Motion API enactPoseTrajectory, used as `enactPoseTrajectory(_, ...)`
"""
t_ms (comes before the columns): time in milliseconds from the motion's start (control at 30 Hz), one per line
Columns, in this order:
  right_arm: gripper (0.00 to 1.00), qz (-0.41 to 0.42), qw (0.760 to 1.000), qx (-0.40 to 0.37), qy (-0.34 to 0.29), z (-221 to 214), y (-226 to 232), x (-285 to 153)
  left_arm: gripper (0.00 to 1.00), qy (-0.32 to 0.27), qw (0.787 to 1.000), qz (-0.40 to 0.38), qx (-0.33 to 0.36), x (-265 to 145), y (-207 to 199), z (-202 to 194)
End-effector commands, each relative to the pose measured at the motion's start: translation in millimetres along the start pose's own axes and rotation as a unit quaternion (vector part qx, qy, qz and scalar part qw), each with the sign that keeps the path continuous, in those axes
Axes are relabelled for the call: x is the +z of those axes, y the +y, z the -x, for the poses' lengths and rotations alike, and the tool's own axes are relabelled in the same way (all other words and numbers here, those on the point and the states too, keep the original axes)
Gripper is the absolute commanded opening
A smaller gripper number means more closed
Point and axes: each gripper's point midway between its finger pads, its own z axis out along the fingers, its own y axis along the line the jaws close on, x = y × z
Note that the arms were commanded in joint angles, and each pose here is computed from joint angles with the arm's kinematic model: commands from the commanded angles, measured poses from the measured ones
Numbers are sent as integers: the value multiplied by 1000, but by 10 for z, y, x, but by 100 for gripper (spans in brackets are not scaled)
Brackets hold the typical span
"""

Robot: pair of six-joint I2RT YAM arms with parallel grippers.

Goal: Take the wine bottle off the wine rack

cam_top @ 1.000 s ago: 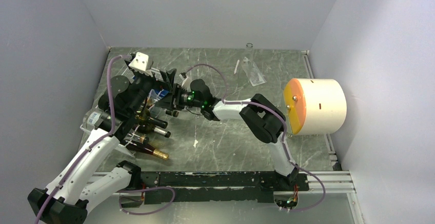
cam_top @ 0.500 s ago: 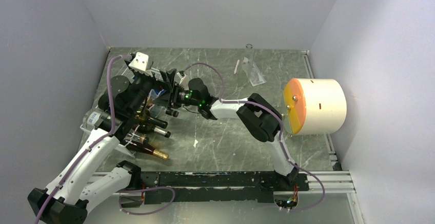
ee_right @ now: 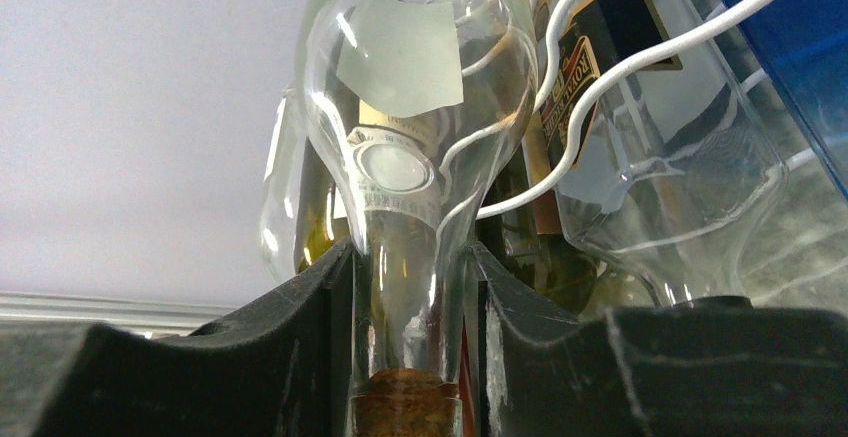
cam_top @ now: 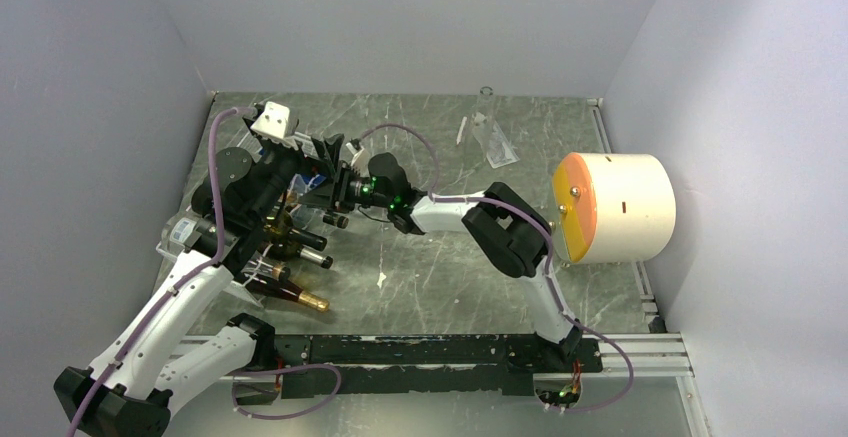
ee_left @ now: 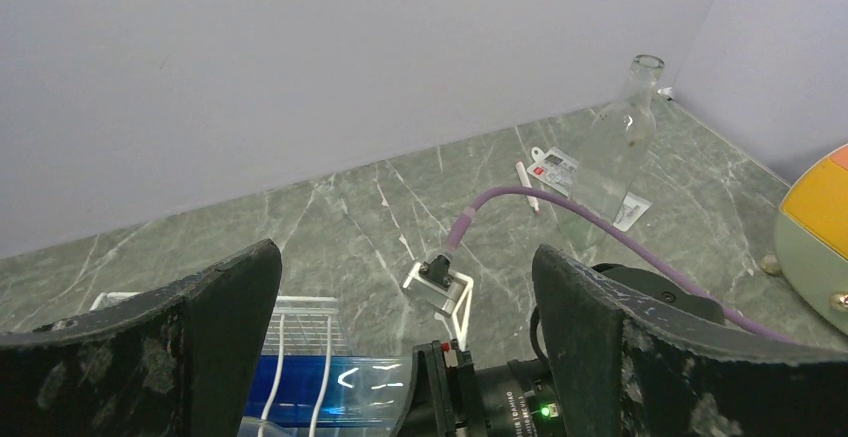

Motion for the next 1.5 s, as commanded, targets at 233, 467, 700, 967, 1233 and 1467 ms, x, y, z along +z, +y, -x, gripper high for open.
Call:
enactPoseTrajectory(233, 0, 18, 999, -9, -37, 411, 657, -507, 99, -18, 1000, -3, -5, -25, 1, 122)
enactPoseTrajectory(467, 0, -19, 1000, 12, -22, 464, 636, -834, 99, -25, 1000, -9, -7, -48, -23, 166)
enactPoseTrajectory(700, 0, -51, 998, -15, -44, 605, 549, -1016, 99, -22, 1000, -14, -9, -32, -41, 157)
enactPoseTrajectory(967, 0, 9, 999, -30, -43, 658, 530, -735, 99, -17, 1000, -15, -8, -8, -44, 120)
enactPoseTrajectory(1233, 15, 6, 996, -27, -81, 787, 365, -589, 99, -17, 1000, -12, -5, -12, -31, 112)
enactPoseTrajectory(1467, 26, 12, 995, -10, -102, 916, 206, -389, 99, -15, 1000, -12, -6, 7, -35, 90)
